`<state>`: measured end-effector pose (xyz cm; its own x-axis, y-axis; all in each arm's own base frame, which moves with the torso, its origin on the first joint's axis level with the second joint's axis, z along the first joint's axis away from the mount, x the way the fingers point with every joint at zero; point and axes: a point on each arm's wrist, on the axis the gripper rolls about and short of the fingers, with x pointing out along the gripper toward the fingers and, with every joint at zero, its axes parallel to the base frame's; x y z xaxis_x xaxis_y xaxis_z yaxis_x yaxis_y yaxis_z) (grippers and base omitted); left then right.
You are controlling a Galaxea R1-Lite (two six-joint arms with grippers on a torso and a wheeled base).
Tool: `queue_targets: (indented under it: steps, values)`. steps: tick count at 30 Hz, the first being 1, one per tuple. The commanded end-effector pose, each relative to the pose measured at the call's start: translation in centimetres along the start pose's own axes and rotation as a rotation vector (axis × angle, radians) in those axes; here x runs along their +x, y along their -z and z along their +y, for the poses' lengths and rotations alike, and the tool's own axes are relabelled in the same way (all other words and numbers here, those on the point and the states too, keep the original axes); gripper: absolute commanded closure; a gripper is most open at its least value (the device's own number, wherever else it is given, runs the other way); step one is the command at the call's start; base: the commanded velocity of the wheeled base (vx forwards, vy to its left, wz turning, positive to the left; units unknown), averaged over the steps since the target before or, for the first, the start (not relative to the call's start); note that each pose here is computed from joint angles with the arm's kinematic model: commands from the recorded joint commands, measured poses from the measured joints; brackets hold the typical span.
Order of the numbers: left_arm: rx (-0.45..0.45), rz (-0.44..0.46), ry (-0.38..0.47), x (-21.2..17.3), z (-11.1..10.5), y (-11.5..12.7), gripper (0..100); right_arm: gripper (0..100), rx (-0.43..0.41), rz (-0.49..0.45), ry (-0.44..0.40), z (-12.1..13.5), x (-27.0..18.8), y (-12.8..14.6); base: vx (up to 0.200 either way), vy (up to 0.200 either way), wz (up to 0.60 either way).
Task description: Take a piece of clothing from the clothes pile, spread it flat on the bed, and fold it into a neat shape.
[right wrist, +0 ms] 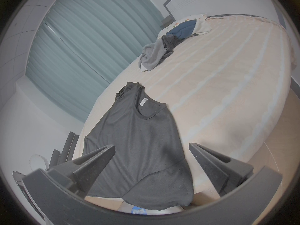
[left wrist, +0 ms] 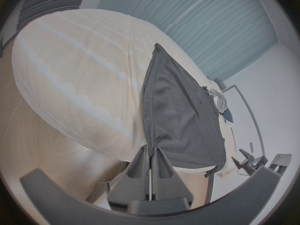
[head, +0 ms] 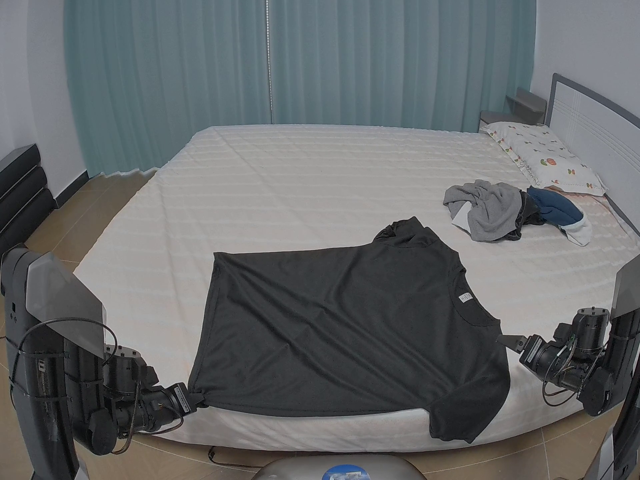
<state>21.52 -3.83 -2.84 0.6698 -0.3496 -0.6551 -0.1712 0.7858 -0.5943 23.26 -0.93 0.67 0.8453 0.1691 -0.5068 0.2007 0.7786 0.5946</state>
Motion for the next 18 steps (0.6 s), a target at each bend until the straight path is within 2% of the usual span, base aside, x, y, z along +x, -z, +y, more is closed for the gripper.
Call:
queue_targets:
  steps: [1, 9, 18]
  values:
    - [-0.009, -0.014, 0.018, -0.7, -0.5, -0.1, 100, 0, 0.017, 0.017, 0.035, -1.0, 0.7, 0.1, 0.000, 0.000, 0.00]
    - [-0.034, -0.012, 0.013, -0.7, -0.4, -0.1, 100, 0, 0.022, 0.062, 0.059, -2.1, 3.2, 1.0, 0.000, 0.000, 0.00]
    - [-0.037, -0.016, 0.010, -0.7, -0.3, -0.2, 100, 0, 0.027, 0.068, 0.065, -2.8, 5.6, 1.0, 0.000, 0.000, 0.00]
